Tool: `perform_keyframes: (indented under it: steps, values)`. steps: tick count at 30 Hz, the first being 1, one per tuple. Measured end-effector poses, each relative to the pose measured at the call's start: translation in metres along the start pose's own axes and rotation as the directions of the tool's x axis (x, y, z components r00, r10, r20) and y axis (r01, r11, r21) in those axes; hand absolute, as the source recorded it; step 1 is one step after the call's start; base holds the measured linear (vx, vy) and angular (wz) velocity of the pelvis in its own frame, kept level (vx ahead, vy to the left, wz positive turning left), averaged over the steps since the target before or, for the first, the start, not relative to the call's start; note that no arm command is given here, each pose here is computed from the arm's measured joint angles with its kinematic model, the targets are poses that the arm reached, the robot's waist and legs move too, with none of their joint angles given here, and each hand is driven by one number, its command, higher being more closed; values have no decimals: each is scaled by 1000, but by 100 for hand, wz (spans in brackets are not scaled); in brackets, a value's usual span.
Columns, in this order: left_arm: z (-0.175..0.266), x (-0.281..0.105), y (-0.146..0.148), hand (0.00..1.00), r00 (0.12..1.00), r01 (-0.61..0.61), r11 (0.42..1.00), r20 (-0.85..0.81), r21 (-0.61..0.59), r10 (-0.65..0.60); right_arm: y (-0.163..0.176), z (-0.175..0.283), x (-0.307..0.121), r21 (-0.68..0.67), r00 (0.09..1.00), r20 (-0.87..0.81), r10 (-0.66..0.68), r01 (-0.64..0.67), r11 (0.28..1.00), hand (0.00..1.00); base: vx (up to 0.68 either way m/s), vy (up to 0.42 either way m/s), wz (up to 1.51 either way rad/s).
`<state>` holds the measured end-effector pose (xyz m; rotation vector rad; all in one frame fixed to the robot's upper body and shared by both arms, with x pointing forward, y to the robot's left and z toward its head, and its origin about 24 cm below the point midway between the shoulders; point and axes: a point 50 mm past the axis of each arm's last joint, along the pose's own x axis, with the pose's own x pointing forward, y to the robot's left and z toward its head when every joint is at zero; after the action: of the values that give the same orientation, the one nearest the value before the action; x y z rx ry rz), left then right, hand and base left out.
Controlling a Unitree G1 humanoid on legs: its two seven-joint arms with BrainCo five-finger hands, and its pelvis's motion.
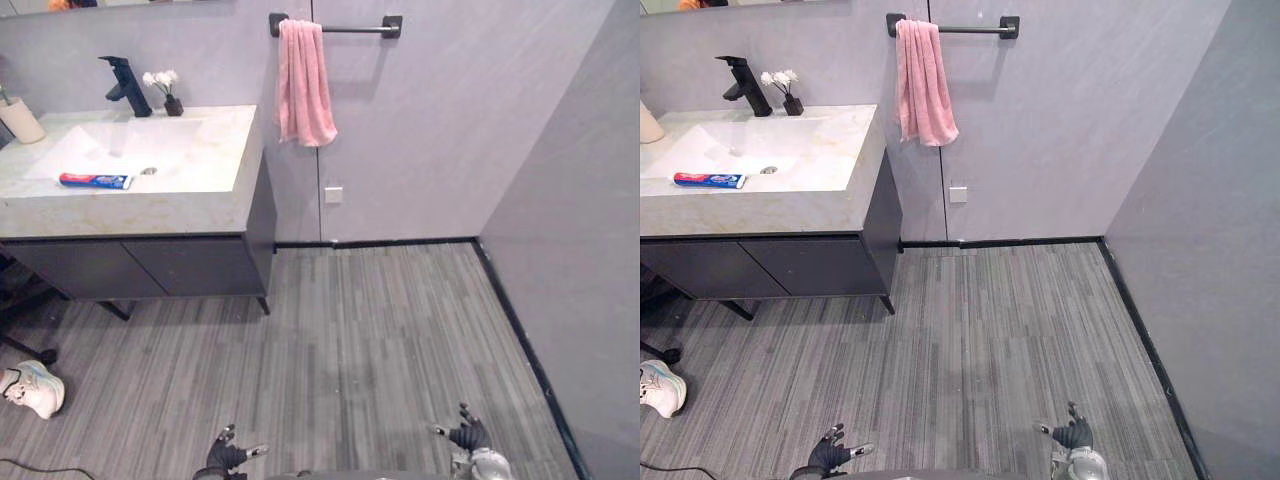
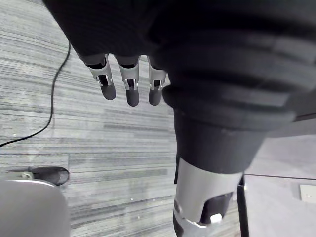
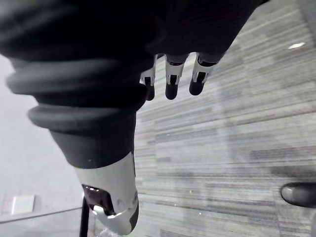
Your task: Organize washtable
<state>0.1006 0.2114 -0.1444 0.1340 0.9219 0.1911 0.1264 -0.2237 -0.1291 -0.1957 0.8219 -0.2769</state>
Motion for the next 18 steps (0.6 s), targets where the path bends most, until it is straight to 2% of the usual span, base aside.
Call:
perform_keyframes:
  steps: [10, 18]
  values:
    - [50, -1, -10, 0, 970, 50, 996, 235, 68, -65, 0, 19, 1, -76, 995, 93, 41, -34, 996, 0, 51, -4, -3]
    - [70, -5, -11, 0, 945, 31, 998, 325, 47, -45, -5, 35, 7, -80, 990, 138, 11, 0, 997, 0, 22, 23, -23]
